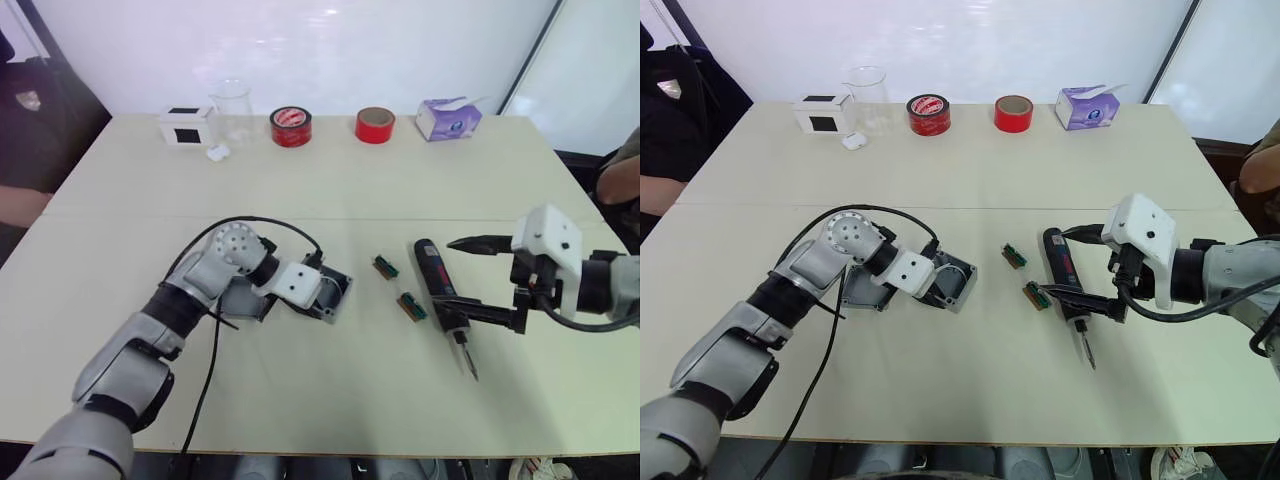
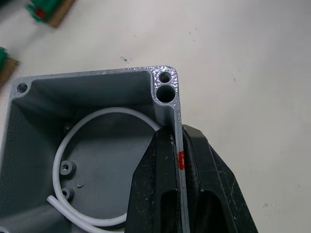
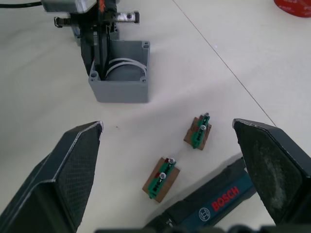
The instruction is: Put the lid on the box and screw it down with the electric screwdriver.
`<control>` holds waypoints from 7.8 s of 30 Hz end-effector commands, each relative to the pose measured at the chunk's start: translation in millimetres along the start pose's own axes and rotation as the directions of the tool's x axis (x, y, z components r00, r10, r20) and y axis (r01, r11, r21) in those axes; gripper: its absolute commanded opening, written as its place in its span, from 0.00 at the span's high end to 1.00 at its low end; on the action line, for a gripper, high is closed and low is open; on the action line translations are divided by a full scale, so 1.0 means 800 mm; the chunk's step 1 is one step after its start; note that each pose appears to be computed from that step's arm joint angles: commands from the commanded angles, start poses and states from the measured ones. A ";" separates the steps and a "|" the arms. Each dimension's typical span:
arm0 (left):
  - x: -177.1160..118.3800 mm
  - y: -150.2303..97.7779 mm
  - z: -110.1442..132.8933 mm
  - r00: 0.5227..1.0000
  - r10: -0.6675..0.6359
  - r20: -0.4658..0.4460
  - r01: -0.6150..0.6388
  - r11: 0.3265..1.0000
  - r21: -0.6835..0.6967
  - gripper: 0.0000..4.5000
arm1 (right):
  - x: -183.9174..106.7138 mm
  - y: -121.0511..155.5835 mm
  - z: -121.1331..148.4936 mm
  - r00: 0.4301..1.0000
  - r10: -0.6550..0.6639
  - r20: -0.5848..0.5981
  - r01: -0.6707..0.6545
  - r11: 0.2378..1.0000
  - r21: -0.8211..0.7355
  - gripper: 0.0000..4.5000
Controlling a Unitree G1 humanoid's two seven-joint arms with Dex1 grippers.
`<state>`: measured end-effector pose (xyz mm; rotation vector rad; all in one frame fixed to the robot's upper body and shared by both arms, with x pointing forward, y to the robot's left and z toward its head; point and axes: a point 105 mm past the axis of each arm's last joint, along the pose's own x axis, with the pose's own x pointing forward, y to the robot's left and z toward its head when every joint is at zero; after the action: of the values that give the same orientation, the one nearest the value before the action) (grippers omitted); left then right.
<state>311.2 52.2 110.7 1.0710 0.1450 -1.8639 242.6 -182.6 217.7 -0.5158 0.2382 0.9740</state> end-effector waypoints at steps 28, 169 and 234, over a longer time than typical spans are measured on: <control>-0.188 0.035 0.028 0.537 0.842 -0.054 -0.759 0.453 -0.468 0.01 | 0.022 0.009 0.025 0.990 0.122 0.063 -0.118 0.991 -0.064 0.00; -0.138 0.060 0.070 0.139 0.988 0.070 -0.661 0.145 -0.736 1.00 | 0.116 0.011 0.104 0.870 -0.082 0.486 -0.349 0.595 0.724 0.61; -0.193 -0.084 0.001 0.833 0.553 -0.028 -0.437 0.625 -0.646 0.00 | 0.171 0.058 -0.034 0.900 -0.154 0.409 0.430 0.152 -0.890 0.97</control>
<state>284.6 191.5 195.3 0.3700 0.3335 -1.2260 280.6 -78.4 118.5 -1.5909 -0.7751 0.6652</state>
